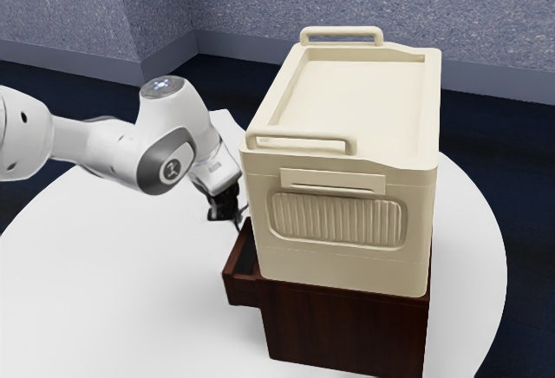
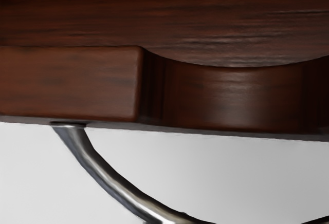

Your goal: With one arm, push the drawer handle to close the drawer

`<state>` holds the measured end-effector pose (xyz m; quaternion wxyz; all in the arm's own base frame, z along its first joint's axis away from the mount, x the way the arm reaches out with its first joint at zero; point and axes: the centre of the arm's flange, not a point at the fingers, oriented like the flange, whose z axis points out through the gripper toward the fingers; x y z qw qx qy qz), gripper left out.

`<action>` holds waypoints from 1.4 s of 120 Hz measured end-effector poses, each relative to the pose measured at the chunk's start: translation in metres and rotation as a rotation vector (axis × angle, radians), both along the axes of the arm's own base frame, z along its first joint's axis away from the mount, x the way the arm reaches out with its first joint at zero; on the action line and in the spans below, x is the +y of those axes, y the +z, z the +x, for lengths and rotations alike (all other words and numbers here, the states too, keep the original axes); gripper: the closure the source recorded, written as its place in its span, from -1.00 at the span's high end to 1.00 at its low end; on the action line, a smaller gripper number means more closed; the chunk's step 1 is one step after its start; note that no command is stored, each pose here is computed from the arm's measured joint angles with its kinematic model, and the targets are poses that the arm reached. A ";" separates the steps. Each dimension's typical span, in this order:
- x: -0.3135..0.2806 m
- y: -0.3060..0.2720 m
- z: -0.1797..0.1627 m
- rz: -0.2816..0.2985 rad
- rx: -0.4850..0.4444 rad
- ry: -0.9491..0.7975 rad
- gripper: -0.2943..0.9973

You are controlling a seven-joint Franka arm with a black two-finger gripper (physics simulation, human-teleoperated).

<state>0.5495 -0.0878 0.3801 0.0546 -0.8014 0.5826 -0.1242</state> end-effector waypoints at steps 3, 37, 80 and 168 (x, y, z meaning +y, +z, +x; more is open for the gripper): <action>-0.001 0.001 0.000 -0.004 -0.006 0.000 -0.67; -0.030 0.002 0.000 -0.036 -0.054 -0.024 -0.67; -0.047 0.004 0.002 -0.059 -0.134 -0.029 -0.67; 0.025 0.077 0.049 -0.031 -0.154 0.099 -0.67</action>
